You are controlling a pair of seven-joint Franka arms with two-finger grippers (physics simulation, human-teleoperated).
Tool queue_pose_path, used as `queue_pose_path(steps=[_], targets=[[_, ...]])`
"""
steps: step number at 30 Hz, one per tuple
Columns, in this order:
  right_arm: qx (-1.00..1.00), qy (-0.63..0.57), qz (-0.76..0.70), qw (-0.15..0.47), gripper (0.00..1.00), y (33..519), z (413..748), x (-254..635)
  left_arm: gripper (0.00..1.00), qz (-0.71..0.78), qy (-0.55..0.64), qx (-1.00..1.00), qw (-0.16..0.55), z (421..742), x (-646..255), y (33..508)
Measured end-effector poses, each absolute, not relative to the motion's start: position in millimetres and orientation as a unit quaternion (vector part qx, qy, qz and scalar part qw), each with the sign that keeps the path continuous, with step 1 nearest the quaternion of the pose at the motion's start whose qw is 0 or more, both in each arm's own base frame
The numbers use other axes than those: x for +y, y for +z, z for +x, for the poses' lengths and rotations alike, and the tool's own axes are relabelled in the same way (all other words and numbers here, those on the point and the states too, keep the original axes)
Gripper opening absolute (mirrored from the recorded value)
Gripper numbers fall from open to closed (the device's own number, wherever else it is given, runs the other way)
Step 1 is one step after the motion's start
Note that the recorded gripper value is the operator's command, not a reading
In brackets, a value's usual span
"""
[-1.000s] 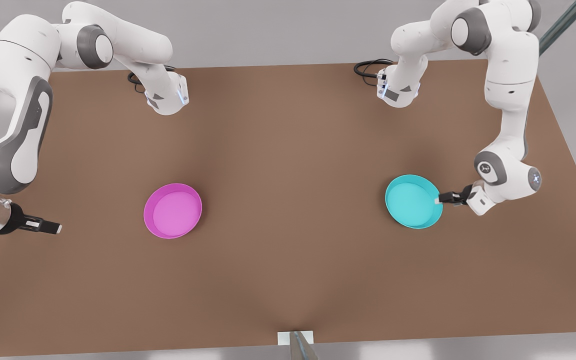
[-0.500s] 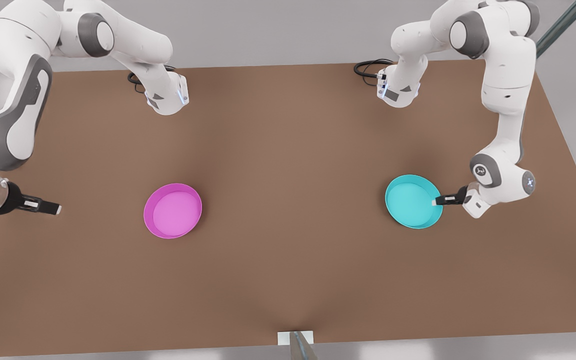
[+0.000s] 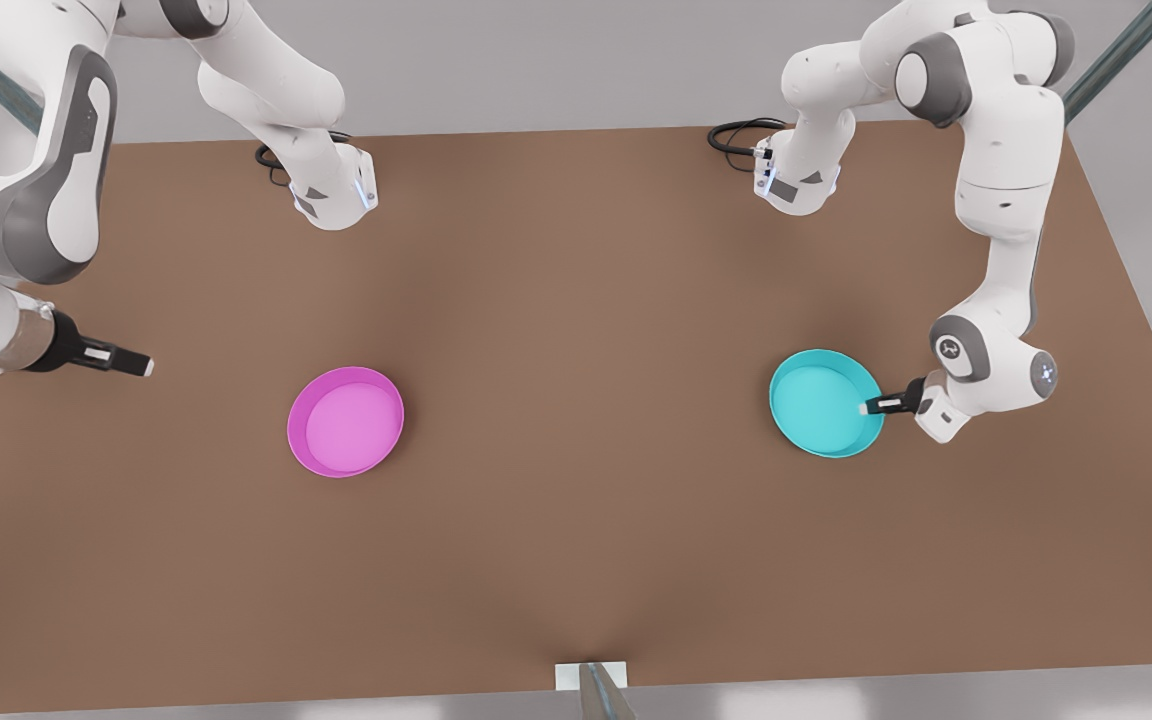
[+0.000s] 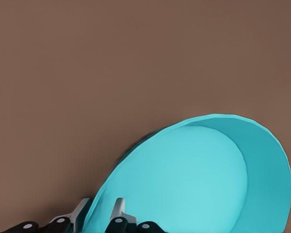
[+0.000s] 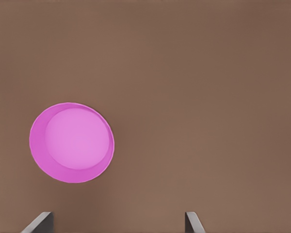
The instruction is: Flip the blue plate over with the left arm, and stack the pink plate on top of the blue plate with the right arm
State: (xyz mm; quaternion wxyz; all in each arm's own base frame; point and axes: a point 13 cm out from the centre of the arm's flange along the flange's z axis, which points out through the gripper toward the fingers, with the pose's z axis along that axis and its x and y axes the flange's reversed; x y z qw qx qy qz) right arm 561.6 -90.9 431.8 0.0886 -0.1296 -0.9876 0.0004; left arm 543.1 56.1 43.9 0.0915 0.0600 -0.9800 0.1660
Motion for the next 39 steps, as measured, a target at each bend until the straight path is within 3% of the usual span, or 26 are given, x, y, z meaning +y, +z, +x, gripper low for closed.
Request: queue_pose_path(steps=[3,6,8,22,28,32,34,39], targets=[[-0.989,-0.001,-0.128,0.076,1.00,432.1,568.0,-92.0,0.32,0.063,0.165,-0.980,0.091,544.2,56.6,44.5],[-0.990,-0.002,-0.125,0.068,1.00,431.7,572.3,-92.4,0.32,0.065,0.164,-0.980,0.090,545.4,56.7,44.8],[-0.990,-0.002,-0.124,0.066,1.00,430.3,574.3,-93.4,0.21,0.066,0.163,-0.980,0.090,545.5,57.1,44.7],[-0.992,-0.003,-0.113,0.062,1.00,423.3,580.5,-97.2,0.21,0.053,0.149,-0.985,0.070,559.3,63.0,96.5],[-0.992,-0.004,-0.112,0.064,1.00,417.9,581.9,-103.3,0.21,-0.046,0.089,-0.995,0.029,594.3,13.9,186.6],[-0.992,-0.005,-0.110,0.068,1.00,410.6,583.5,-106.0,0.21,-0.121,0.006,-0.992,-0.023,665.0,-45.4,300.9],[-0.992,-0.005,-0.109,0.068,1.00,409.0,584.2,-106.6,0.21,-0.159,-0.042,-0.986,-0.018,668.2,-92.3,330.5],[-0.992,-0.006,-0.106,0.067,1.00,407.3,585.4,-106.8,0.21,-0.152,-0.193,-0.969,0.001,661.2,-128.2,345.6]])
